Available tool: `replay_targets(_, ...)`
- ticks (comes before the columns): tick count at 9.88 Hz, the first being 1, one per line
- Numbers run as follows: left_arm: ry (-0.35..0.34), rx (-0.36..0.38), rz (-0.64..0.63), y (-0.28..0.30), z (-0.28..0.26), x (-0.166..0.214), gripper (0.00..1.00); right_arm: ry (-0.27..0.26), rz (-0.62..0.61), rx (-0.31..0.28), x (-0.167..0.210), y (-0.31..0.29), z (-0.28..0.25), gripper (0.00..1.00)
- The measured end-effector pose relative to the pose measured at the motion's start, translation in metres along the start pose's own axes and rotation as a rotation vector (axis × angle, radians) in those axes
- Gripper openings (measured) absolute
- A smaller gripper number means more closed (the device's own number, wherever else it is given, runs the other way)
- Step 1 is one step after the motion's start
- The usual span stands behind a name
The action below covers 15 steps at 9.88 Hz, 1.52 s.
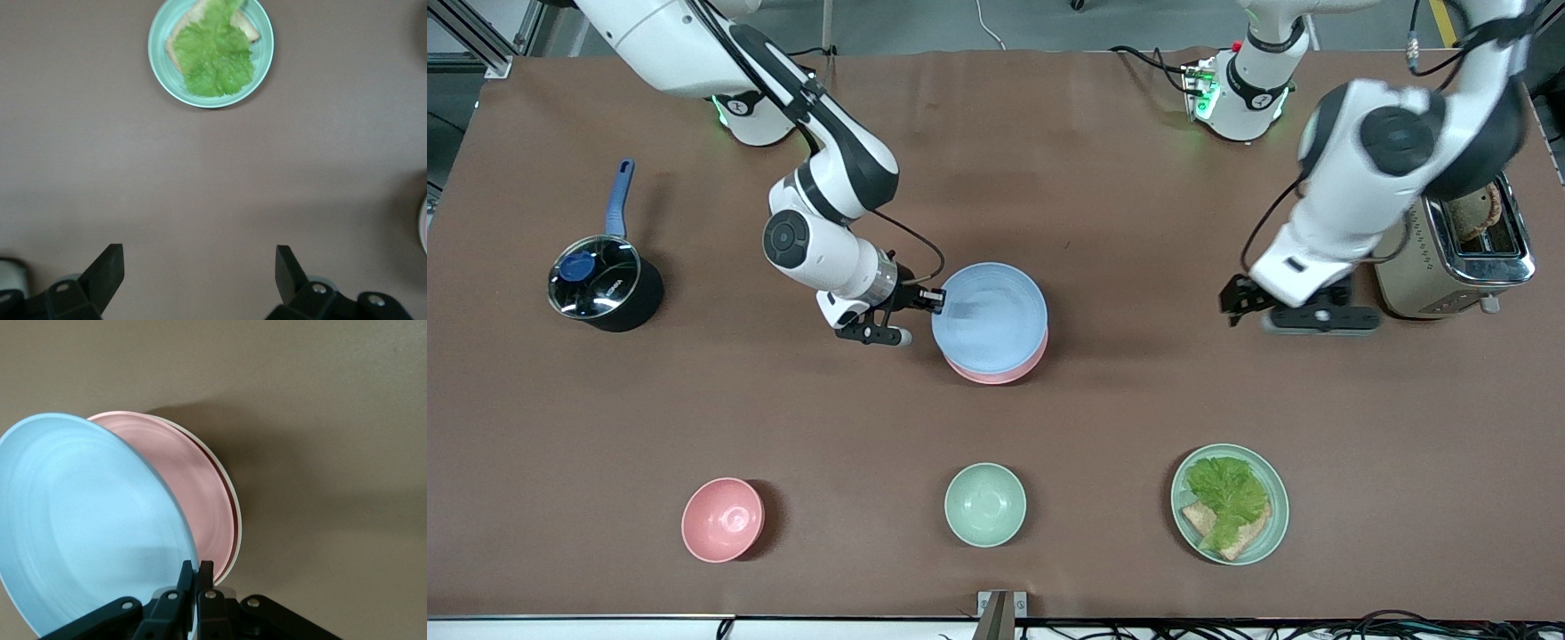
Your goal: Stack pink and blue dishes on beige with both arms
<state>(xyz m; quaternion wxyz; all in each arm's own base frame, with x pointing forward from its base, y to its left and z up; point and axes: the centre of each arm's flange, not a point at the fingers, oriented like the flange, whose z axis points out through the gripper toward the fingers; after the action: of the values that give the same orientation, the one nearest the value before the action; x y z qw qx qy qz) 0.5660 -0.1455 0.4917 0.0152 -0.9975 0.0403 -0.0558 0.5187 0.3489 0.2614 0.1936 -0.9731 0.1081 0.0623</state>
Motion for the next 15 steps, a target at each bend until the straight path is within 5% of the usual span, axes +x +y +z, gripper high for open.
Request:
replay_targets(4, -0.066, -0.043, -0.011, -0.054, -0.144, 0.000, 1.00, 0.013, 0.003, 0.015, -0.001, 0.002, 0.018, 0.07)
replay_targets(6, -0.040, -0.034, -0.033, -0.068, -0.192, -0.024, 1.00, 0.010, 0.009, 0.014, -0.003, 0.007, 0.030, 0.11)
replay_targets(9, -0.024, -0.034, -0.044, -0.073, -0.203, -0.027, 1.00, 0.015, 0.013, 0.009, 0.004, 0.009, 0.018, 0.58)
replay_targets(11, -0.019, -0.053, -0.068, -0.086, -0.202, -0.015, 1.00, -0.006, -0.029, -0.080, 0.014, 0.008, -0.047, 0.85)
replay_targets(12, -0.025, -0.066, -0.081, -0.093, -0.200, -0.013, 1.00, 0.020, -0.066, -0.186, 0.020, 0.016, -0.103, 0.99)
replay_targets(13, -0.034, -0.072, -0.094, -0.101, -0.199, -0.014, 1.00, 0.079, -0.069, -0.288, 0.024, 0.030, -0.163, 1.00)
replay_targets(15, -0.044, -0.072, -0.099, -0.103, -0.197, -0.015, 1.00, 0.247, -0.005, -0.348, 0.034, 0.073, -0.277, 1.00)
